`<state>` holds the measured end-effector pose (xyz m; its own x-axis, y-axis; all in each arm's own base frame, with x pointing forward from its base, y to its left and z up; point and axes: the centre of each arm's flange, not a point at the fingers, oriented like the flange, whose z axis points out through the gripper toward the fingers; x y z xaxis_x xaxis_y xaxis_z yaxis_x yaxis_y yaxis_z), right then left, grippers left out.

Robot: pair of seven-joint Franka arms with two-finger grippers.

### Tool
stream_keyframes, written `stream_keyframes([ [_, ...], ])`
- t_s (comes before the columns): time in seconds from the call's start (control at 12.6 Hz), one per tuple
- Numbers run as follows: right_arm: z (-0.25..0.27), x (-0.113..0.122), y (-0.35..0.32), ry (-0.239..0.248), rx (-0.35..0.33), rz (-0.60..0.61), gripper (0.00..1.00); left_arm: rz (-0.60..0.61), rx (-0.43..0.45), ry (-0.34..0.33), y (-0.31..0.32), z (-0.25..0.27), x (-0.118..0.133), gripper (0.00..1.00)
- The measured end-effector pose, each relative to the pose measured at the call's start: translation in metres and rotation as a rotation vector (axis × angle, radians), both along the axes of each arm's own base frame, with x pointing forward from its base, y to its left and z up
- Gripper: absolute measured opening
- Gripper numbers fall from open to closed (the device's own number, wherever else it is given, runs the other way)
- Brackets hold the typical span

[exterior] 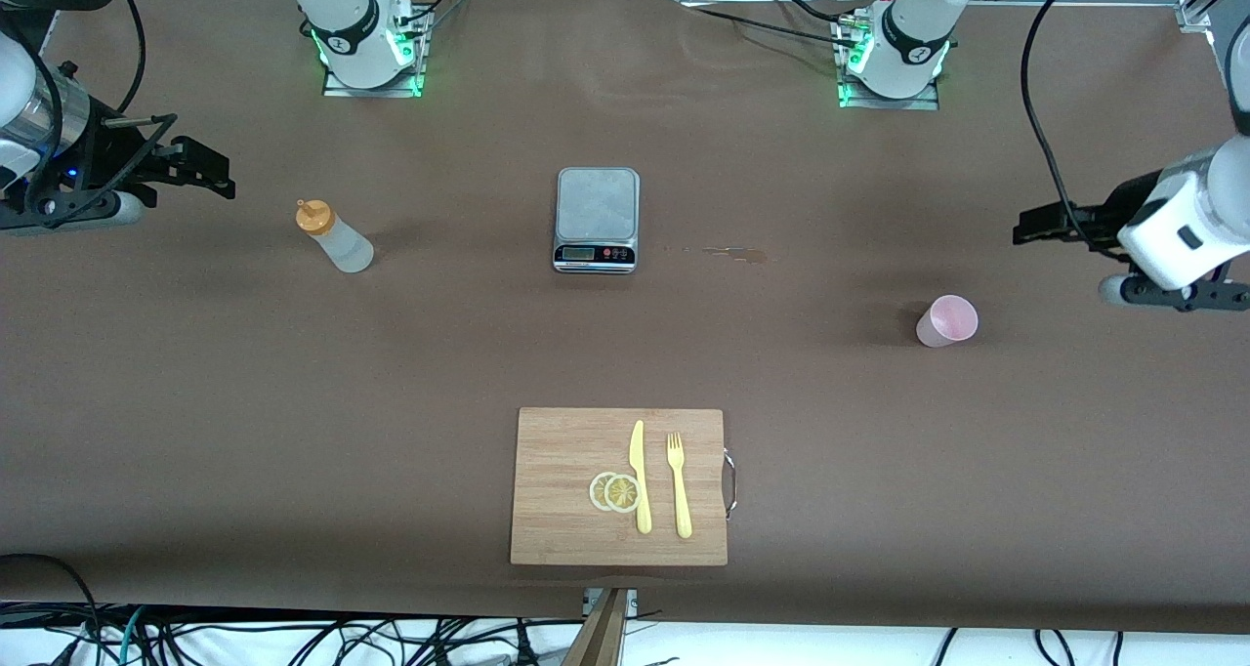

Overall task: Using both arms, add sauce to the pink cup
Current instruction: 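Reach the left gripper to the pink cup and grasp it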

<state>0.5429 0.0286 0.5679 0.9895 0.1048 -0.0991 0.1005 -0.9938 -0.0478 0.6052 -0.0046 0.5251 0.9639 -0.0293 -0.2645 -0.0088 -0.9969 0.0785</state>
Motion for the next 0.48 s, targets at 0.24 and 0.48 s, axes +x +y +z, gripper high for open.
stream_keyframes([
  [0.24, 0.000, 0.000, 0.000, 0.000, 0.000, 0.000, 1.00, 0.009, -0.001, -0.012, 0.016, -0.058, 0.017, 1.00],
  [0.48, -0.003, 0.002, -0.001, 0.002, 0.001, 0.026, 1.00, -0.028, -0.002, -0.073, 0.032, -0.119, 0.020, 1.00],
])
